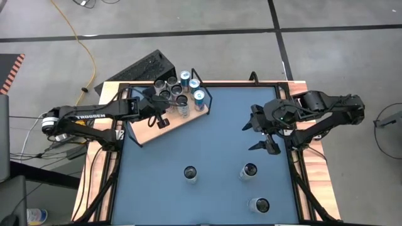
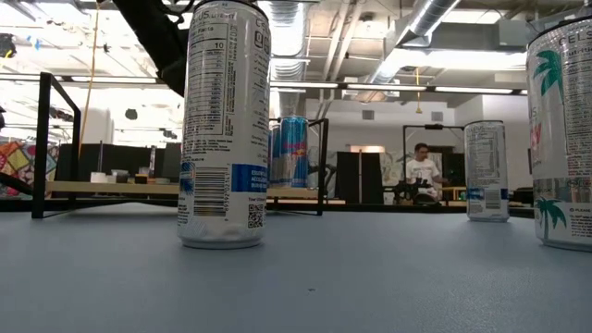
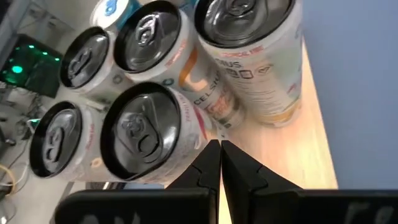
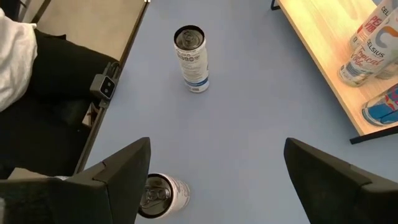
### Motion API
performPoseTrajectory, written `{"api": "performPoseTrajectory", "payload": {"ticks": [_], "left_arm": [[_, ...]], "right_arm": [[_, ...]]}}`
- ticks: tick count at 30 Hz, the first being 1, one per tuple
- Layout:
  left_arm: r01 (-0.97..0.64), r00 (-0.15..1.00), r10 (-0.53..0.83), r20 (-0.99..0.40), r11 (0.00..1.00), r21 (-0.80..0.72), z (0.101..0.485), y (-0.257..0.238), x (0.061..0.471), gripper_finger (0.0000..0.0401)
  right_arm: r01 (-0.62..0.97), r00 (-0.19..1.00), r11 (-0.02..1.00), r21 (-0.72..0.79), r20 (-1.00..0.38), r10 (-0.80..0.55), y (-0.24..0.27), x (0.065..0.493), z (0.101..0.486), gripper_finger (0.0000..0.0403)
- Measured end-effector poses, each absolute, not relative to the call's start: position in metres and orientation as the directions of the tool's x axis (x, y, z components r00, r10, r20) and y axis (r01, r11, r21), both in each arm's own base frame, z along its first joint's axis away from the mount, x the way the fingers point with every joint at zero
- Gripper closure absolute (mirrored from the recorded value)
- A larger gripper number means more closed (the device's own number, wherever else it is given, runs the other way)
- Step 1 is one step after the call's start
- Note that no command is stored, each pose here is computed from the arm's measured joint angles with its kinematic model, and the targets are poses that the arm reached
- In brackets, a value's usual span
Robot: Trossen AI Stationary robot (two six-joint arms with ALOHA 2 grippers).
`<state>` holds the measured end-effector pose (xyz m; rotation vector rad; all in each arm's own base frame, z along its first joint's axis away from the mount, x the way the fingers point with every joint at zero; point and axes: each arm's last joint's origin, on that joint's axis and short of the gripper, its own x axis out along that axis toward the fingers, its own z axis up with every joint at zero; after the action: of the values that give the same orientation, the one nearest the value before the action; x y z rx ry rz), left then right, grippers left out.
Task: Place canned beverage on shelf
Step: Put the top white and pink soda can on the shelf aligned with the other white and pink soda can
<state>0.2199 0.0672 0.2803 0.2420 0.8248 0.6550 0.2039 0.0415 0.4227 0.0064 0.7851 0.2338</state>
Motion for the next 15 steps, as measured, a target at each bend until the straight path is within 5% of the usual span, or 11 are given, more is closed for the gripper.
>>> {"api": "performPoseTrajectory", "payload": {"ticks": [15], "left_arm": [[-0.526, 0.485, 0.649, -0.586, 0.752, 0.398, 0.2803, 0.0645, 0.214, 0.0401]], "right_arm": [[-0.205, 0.682, 0.974, 0.094, -0.7, 0.211, 0.0415, 0.2038, 0.4226, 0.0053]]}}
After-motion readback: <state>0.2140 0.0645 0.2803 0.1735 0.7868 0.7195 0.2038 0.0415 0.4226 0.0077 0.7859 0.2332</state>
